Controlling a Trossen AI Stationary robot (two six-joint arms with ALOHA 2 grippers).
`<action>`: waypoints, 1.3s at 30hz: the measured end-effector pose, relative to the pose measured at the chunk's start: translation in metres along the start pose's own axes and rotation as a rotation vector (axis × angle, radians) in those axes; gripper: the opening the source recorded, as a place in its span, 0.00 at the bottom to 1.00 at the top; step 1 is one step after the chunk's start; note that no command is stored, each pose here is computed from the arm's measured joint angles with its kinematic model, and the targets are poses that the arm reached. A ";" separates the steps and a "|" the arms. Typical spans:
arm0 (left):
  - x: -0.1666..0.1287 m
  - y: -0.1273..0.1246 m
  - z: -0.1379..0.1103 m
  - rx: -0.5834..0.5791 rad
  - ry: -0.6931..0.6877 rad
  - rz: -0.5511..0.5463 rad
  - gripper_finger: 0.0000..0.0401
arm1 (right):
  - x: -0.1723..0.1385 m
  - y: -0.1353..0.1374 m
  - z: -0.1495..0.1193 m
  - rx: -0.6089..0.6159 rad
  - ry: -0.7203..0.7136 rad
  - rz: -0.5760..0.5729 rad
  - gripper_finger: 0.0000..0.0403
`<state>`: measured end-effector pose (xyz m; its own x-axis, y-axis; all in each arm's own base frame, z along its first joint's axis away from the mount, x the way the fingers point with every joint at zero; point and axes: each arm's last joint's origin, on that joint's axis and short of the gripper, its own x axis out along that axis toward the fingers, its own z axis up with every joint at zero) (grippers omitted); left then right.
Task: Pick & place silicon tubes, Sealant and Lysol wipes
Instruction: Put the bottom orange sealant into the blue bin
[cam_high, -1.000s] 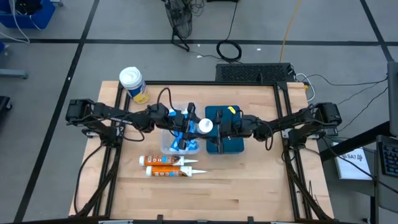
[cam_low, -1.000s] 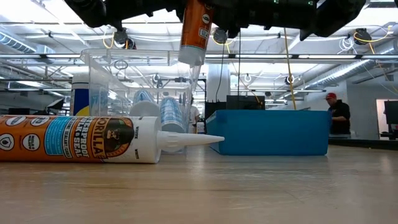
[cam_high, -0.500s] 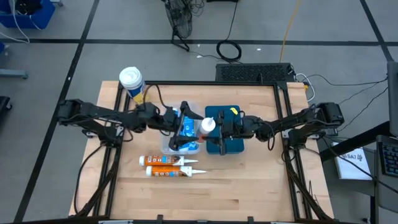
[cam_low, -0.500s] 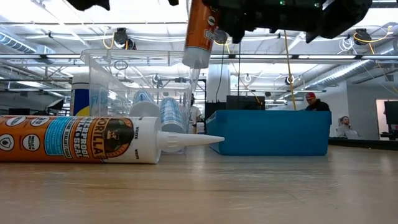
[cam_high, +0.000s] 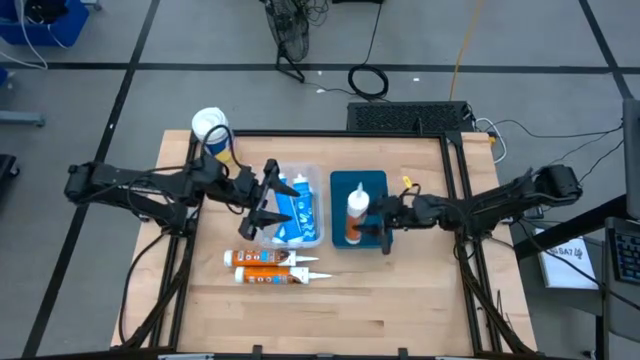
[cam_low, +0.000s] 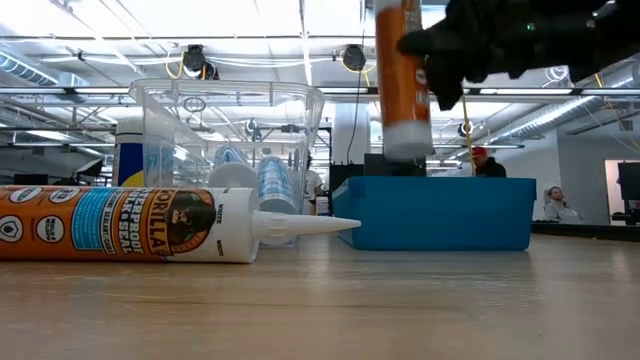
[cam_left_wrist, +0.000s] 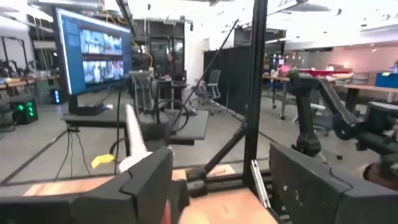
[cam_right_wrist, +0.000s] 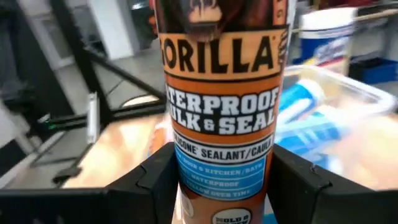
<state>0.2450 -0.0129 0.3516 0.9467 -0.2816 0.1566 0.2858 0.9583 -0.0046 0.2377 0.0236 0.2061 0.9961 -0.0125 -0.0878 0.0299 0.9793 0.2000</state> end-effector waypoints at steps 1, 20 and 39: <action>-0.001 0.000 0.000 -0.001 0.001 0.000 0.64 | -0.001 -0.002 -0.004 0.007 0.005 -0.020 0.46; -0.001 0.000 0.001 -0.008 -0.009 0.002 0.65 | -0.006 -0.011 0.003 0.011 -0.091 0.111 0.46; -0.001 0.000 0.001 -0.006 -0.012 0.002 0.65 | -0.018 0.025 0.035 -0.139 -0.055 1.081 0.46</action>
<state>0.2437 -0.0129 0.3528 0.9455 -0.2790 0.1681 0.2848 0.9585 -0.0110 0.2230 0.0416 0.2466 0.4924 0.8631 0.1128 -0.8700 0.4920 0.0331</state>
